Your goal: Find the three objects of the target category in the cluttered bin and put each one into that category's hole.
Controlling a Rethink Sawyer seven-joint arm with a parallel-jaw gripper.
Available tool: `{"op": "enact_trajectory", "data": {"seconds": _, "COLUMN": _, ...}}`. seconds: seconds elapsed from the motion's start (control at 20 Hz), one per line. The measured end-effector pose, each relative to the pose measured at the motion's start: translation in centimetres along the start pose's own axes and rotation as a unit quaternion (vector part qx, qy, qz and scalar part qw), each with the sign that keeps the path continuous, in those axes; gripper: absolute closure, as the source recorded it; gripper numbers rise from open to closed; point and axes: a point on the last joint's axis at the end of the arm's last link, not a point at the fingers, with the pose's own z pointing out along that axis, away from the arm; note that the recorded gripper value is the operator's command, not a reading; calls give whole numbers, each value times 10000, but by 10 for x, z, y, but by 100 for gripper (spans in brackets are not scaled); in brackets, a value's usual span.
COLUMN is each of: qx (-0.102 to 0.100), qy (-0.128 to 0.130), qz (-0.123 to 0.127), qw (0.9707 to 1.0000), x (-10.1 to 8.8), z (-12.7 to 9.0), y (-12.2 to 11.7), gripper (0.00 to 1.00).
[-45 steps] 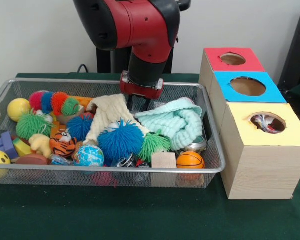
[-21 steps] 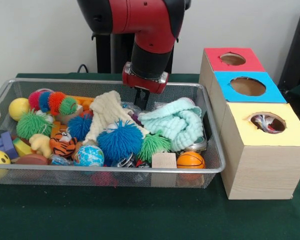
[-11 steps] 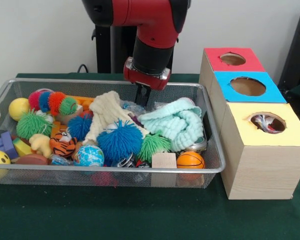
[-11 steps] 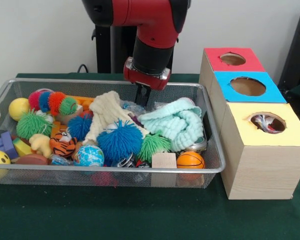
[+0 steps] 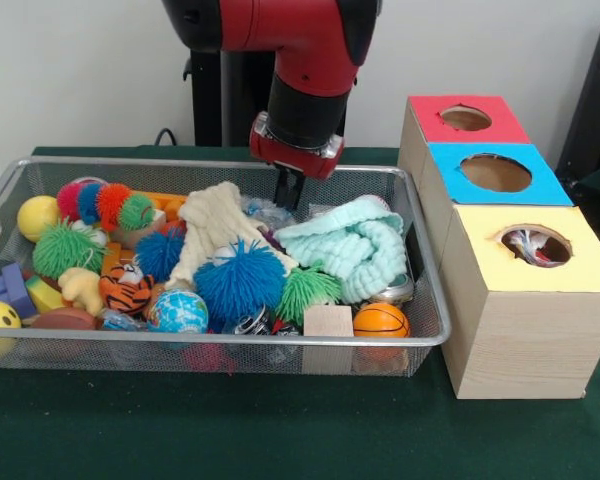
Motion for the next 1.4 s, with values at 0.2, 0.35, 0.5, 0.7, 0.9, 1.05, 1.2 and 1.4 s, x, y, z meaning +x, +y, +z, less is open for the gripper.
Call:
{"op": "enact_trajectory", "data": {"seconds": 0.2, "qx": -53, "qy": 48, "qz": 208, "qw": 9998, "x": -6, "z": -15, "y": 2, "gripper": 100}}
{"op": "enact_trajectory", "data": {"seconds": 0.35, "qx": -88, "qy": 72, "qz": 437, "qw": 9990, "x": -15, "z": -39, "y": 1, "gripper": 100}}
{"op": "enact_trajectory", "data": {"seconds": 0.5, "qx": -98, "qy": 84, "qz": 583, "qw": 9982, "x": -21, "z": -56, "y": 0, "gripper": 100}}
{"op": "enact_trajectory", "data": {"seconds": 0.7, "qx": -95, "qy": 121, "qz": 796, "qw": 9967, "x": -31, "z": -84, "y": -3, "gripper": 100}}
{"op": "enact_trajectory", "data": {"seconds": 0.9, "qx": -113, "qy": 137, "qz": 971, "qw": 9951, "x": -37, "z": -111, "y": -5, "gripper": 100}}
{"op": "enact_trajectory", "data": {"seconds": 1.05, "qx": -132, "qy": 110, "qz": 1048, "qw": 9943, "x": -40, "z": -126, "y": -6, "gripper": 100}}
{"op": "enact_trajectory", "data": {"seconds": 1.2, "qx": -162, "qy": 27, "qz": 1086, "qw": 9940, "x": -43, "z": -137, "y": -6, "gripper": 100}}
{"op": "enact_trajectory", "data": {"seconds": 1.4, "qx": -149, "qy": 18, "qz": 1057, "qw": 9943, "x": -43, "z": -137, "y": -3, "gripper": 100}}
